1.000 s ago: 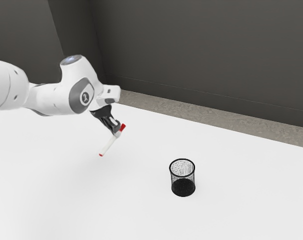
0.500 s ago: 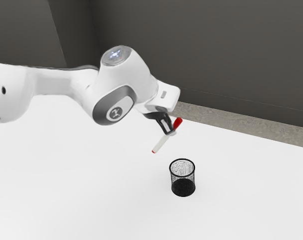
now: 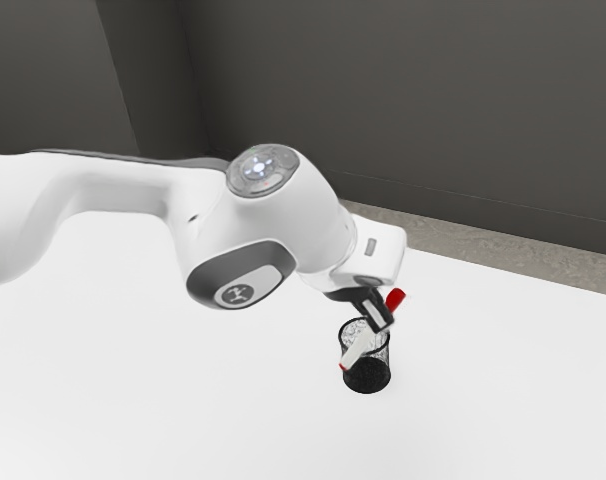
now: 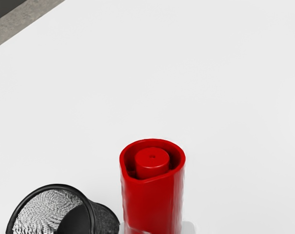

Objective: Put the marker into the pen holder.

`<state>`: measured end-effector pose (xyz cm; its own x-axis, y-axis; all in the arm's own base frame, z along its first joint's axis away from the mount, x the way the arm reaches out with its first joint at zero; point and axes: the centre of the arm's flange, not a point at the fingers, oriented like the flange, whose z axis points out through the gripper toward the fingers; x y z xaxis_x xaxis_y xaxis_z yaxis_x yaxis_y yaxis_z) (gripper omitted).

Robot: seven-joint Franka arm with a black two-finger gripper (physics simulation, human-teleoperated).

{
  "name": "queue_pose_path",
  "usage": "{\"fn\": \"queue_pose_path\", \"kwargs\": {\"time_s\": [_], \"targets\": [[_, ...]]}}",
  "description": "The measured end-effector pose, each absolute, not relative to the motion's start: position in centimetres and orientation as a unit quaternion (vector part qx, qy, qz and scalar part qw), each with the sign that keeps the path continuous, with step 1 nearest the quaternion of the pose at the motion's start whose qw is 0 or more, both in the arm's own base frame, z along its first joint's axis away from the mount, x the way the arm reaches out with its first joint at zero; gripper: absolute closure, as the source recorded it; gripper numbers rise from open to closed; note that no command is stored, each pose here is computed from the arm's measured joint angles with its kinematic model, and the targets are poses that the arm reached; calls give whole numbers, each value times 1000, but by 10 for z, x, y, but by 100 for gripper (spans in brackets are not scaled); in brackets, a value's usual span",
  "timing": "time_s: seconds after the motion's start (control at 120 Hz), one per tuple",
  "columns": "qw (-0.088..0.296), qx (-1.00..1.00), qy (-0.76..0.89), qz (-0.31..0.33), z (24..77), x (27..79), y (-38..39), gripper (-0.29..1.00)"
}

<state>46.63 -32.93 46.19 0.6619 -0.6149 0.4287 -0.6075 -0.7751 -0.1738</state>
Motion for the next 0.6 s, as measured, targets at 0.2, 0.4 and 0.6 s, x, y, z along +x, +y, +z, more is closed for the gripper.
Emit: {"fn": "queue_pose_path", "kwargs": {"time_s": [0.2,0.4,0.6], "targets": [[38,-917,303,-257,447,500,-305,79],[48,-922,270,-272,427,529,-274,78],[39,-924,258,-279,410,543,-278,75]]}}
